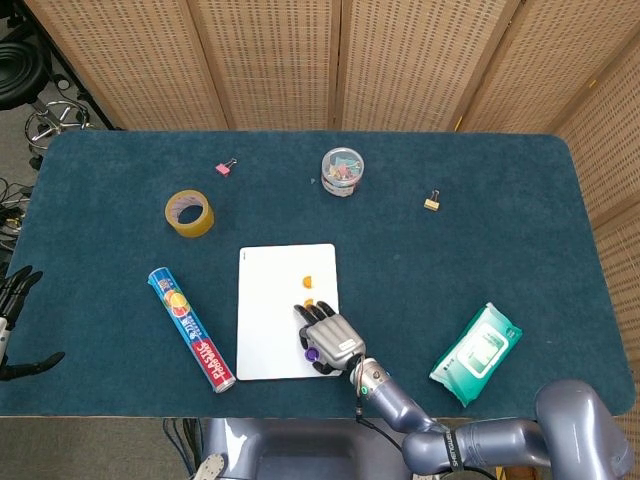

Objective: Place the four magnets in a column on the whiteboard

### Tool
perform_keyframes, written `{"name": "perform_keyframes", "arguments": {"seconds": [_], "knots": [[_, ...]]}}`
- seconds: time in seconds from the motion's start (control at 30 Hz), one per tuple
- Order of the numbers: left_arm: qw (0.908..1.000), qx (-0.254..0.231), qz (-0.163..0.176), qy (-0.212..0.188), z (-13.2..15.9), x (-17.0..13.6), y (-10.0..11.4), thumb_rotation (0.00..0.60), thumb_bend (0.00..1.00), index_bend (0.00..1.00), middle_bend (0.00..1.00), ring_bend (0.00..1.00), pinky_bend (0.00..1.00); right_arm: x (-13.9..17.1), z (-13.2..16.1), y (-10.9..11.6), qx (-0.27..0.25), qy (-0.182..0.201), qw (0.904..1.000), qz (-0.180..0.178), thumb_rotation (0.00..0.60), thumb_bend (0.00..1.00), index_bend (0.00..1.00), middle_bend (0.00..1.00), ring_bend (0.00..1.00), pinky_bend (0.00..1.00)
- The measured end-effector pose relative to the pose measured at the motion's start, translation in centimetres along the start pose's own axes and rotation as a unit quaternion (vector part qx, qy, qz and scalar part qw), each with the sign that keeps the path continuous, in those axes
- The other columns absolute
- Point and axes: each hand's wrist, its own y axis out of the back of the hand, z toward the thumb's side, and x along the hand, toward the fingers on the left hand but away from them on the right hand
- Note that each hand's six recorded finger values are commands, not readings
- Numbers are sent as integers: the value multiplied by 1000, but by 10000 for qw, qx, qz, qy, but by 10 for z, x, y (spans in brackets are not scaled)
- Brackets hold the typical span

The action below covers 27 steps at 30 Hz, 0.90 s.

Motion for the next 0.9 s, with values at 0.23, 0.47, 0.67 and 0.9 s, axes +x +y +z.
{"name": "perform_keyframes", "arguments": {"seconds": [0.23, 0.47, 0.67, 0.9], "knots": [[10000, -6, -4, 2, -1, 0, 0, 600, 0, 0, 0, 0, 0, 3, 5, 6, -92, 95, 9999, -79, 600, 329, 432, 0, 0, 0], [10000, 10, 5, 0, 0, 0, 0, 600, 0, 0, 0, 0, 0, 16, 10, 32, -78, 275, 9985, -458, 600, 329, 393, 0, 0, 0], [10000, 74, 37, 12, -1, 0, 0, 600, 0, 0, 0, 0, 0, 37, -10, 58, 159, 241, 9946, -1000, 600, 235, 173, 0, 0, 0], [9997, 210, 142, 36, -1, -2, -3, 600, 0, 0, 0, 0, 0, 70, -58, 78, 266, -140, 9839, -1763, 600, 25, 7, 0, 0, 0]]}}
